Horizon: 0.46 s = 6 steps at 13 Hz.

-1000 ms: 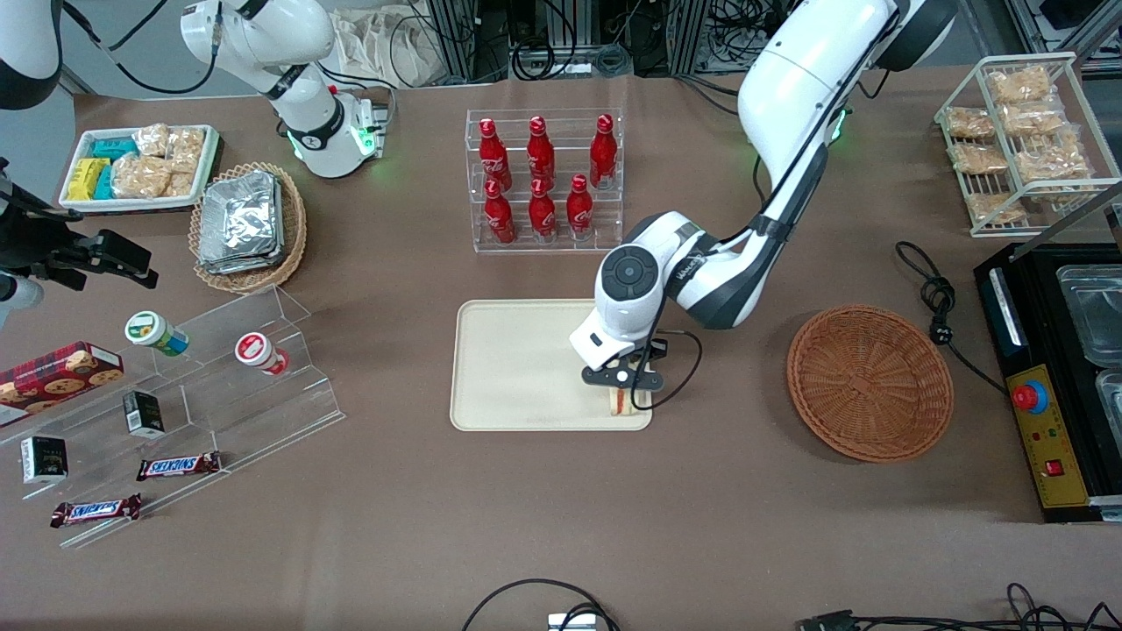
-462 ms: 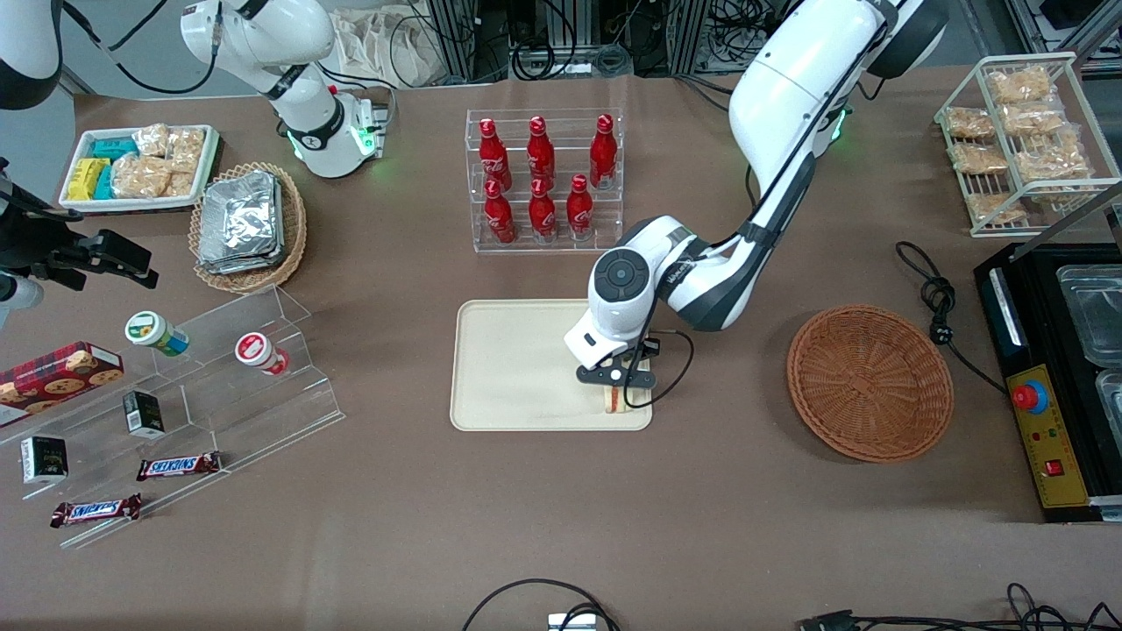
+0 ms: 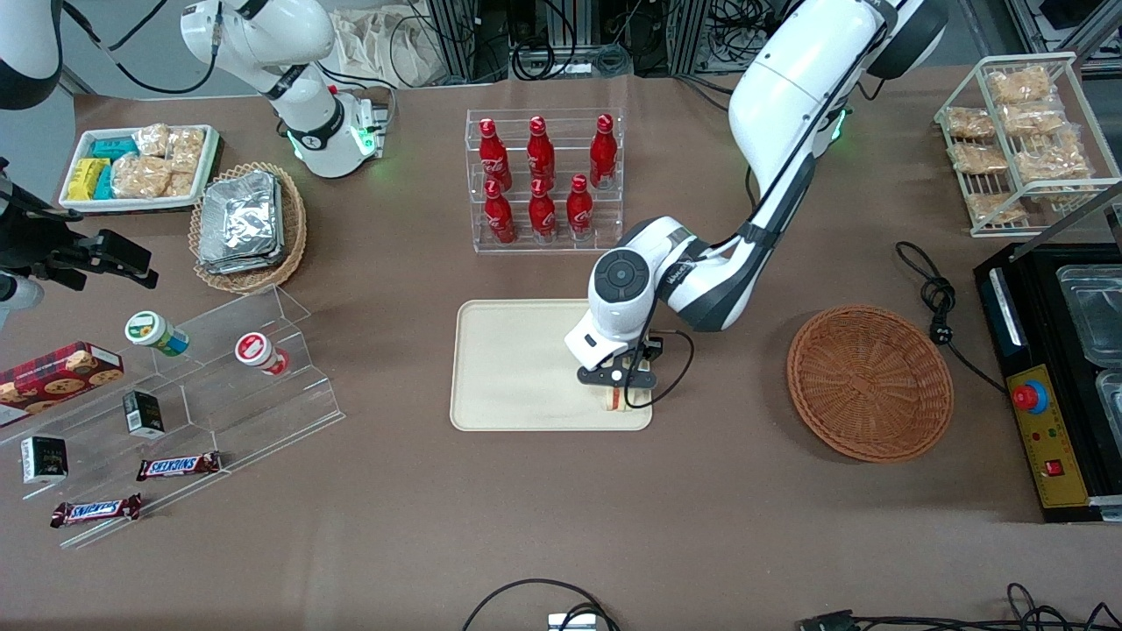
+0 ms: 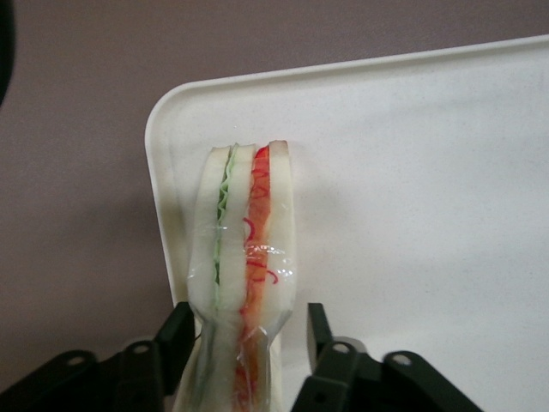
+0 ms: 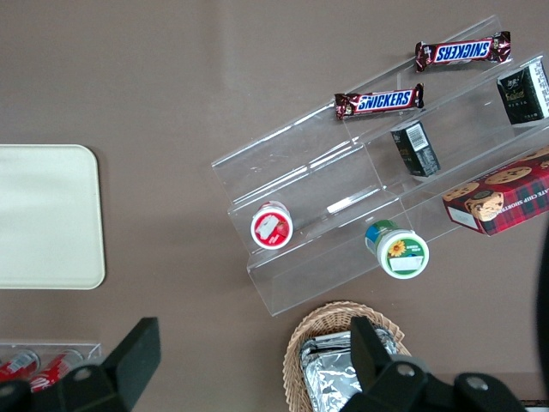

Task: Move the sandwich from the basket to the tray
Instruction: 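Open the left gripper to release the sandwich onto the tray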

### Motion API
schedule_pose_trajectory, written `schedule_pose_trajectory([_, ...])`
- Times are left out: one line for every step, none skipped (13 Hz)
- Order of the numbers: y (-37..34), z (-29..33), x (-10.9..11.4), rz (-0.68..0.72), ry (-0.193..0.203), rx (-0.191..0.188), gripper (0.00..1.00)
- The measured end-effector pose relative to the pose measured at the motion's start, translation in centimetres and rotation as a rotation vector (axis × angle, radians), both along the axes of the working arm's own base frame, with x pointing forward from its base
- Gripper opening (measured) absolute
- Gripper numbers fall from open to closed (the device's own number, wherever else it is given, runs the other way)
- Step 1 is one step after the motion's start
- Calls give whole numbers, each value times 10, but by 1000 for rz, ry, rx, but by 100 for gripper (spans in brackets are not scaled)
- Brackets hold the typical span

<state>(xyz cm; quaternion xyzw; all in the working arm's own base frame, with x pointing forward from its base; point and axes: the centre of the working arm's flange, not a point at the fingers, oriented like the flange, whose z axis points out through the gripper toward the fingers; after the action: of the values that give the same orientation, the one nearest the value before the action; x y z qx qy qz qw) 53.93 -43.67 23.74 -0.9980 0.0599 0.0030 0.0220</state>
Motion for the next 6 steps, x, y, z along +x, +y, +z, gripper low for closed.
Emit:
schedule_pose_trajectory([0, 0, 0, 1, -1, -1, 77])
schedule_pose_trajectory([0, 1, 1, 2, -3, -2, 89])
schedule_pose_trajectory([0, 1, 1, 3, -4, -3, 97])
schedule_pose_trajectory([0, 2, 2, 4, -6, -4, 100])
schedule_pose_trajectory([0, 3, 2, 5, -8, -5, 100])
schedule_pose_trajectory([1, 5, 4, 8, -12, -6, 100])
